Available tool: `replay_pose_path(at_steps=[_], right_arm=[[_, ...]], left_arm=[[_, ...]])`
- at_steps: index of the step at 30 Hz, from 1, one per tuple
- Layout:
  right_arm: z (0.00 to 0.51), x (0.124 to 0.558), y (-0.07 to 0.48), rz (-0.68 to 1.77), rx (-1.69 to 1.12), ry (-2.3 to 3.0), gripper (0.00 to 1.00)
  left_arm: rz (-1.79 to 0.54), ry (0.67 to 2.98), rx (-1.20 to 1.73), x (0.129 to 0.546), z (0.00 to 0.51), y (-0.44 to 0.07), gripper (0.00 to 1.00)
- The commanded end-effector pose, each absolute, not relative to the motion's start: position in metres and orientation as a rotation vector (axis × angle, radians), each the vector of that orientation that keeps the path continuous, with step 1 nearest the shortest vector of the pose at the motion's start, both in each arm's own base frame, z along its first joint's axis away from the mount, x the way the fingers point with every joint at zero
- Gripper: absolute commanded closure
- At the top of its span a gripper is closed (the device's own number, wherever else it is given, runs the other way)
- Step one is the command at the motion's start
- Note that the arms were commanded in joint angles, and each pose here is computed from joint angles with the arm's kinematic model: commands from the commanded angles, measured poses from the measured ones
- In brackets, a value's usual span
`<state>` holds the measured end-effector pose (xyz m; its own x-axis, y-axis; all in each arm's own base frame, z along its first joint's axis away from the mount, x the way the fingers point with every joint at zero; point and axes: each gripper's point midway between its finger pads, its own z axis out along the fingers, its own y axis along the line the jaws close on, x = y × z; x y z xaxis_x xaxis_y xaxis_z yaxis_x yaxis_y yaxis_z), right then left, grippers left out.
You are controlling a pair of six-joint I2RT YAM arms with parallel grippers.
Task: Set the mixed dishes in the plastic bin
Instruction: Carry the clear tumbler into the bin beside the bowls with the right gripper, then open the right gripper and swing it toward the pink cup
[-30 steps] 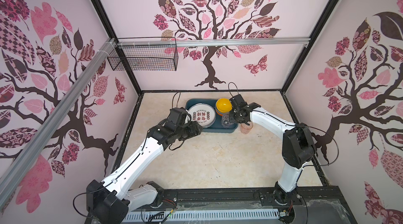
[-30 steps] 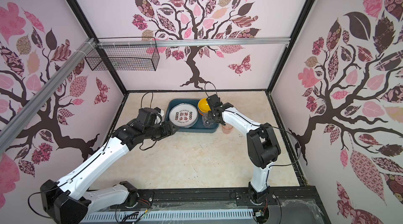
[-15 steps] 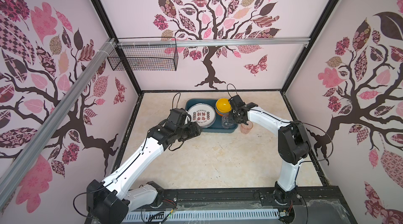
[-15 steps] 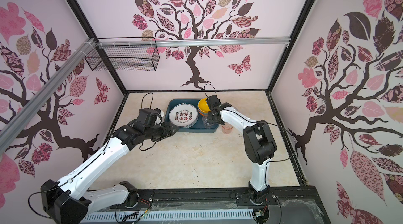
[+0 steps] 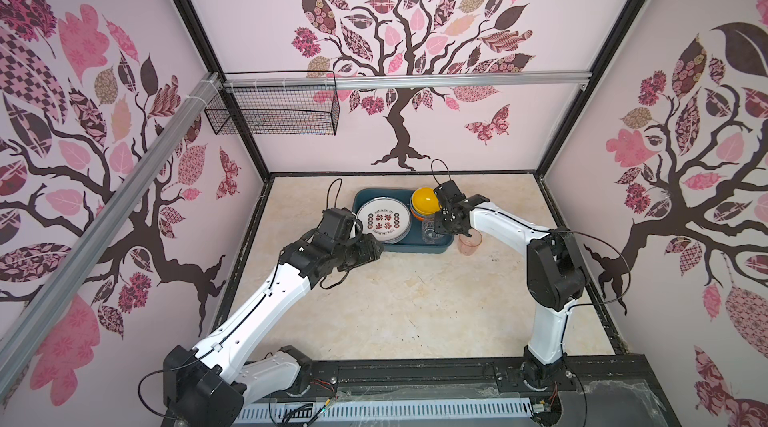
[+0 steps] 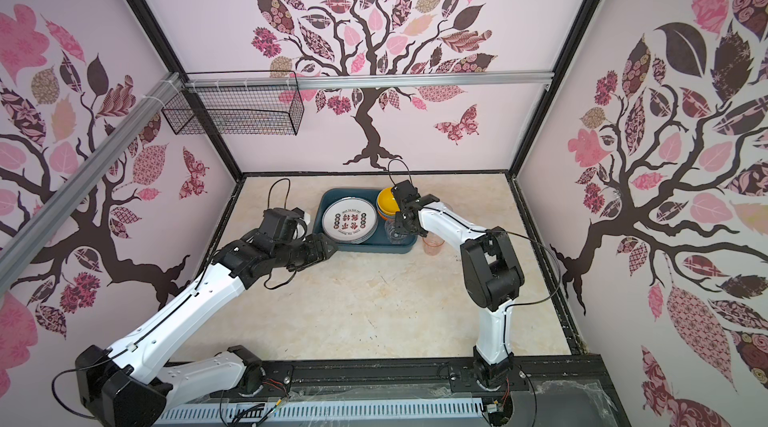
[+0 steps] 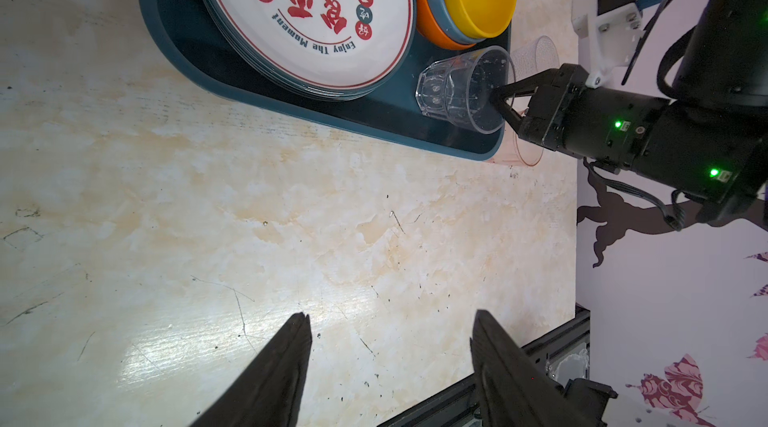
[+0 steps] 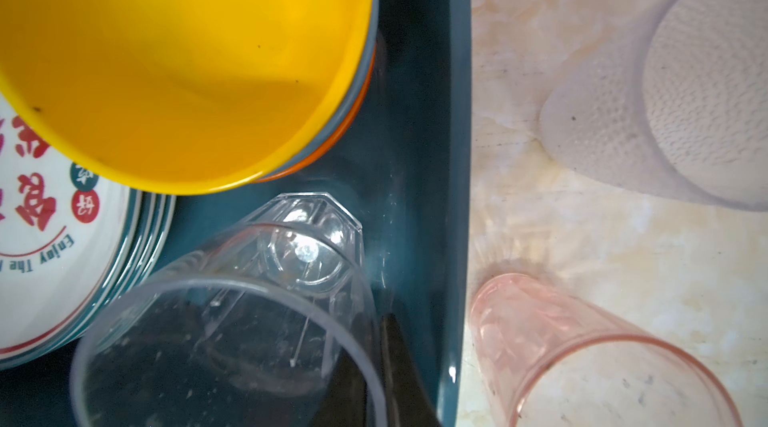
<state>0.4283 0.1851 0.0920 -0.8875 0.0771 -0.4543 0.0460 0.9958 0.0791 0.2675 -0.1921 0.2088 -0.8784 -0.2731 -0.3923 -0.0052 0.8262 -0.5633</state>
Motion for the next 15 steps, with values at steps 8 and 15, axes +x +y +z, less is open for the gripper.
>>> replay_pose_path(at_steps=[8, 15], right_arm=[[0.088, 0.439, 0.187, 0.084, 0.086, 2.671, 0.74], [0.11, 0.44, 0.186, 0.094, 0.092, 2.642, 0.64]], left_arm=[[-0.76, 2.556, -0.218, 0.264, 0.2, -0.186, 0.36], [-0.767, 2.552, -0.219, 0.264, 0.199, -0.187, 0.35]])
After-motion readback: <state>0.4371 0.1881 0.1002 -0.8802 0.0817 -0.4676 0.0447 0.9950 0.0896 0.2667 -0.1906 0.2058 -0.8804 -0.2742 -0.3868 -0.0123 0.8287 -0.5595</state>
